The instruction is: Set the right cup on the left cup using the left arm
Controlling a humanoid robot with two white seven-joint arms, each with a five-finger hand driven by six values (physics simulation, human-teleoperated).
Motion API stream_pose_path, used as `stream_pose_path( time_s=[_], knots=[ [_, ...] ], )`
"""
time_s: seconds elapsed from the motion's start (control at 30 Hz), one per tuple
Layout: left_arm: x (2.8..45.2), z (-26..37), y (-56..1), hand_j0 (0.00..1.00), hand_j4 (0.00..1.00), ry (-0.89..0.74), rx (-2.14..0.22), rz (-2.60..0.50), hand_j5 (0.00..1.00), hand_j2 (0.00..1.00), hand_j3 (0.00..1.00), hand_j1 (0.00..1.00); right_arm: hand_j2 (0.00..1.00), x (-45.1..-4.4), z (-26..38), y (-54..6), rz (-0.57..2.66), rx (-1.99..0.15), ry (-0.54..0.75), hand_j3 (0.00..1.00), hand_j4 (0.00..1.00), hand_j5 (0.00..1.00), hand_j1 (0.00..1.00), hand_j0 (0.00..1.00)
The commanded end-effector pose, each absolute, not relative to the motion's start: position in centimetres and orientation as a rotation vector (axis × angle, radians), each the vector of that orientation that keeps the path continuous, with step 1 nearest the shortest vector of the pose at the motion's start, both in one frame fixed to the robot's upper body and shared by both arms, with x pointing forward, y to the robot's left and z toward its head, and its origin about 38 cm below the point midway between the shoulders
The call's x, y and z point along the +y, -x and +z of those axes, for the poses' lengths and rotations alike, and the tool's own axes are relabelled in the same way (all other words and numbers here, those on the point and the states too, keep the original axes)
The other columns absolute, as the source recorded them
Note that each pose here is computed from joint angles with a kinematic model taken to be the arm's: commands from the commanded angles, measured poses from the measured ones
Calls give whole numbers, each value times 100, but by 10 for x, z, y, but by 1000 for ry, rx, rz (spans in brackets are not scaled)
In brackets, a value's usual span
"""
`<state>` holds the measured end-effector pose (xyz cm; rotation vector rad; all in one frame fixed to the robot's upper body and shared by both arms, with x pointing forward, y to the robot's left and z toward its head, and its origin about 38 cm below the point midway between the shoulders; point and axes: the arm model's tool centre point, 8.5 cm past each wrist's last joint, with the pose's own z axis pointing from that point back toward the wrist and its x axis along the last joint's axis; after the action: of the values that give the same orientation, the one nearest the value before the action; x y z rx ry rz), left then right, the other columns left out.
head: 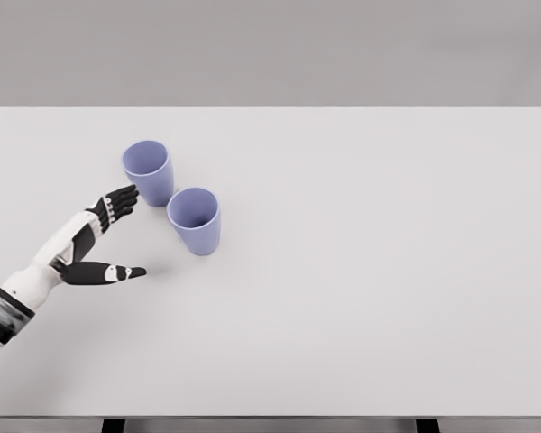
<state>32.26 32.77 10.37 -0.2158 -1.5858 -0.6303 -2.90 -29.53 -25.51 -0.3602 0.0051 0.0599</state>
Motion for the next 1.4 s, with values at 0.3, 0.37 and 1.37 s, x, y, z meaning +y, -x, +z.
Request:
stream_pose_path(
  time_s=[0.3, 0.37, 1.37],
  knots=[
    [323, 99, -324, 100, 100, 261, -1568, -558, 100, 100, 100, 100, 100, -295, -255, 29, 59, 5, 360, 100, 100, 100, 100, 100],
    [323, 100, -324, 100, 100, 265, -1570, -553, 100, 100, 100, 100, 100, -295, -255, 29, 59, 5, 360, 100, 100, 100, 100, 100],
    [304, 89, -328, 100, 100, 333, -1528, -474, 100, 100, 100, 100, 100, -295, -255, 29, 59, 5, 360, 100, 100, 100, 100, 100]
  ],
)
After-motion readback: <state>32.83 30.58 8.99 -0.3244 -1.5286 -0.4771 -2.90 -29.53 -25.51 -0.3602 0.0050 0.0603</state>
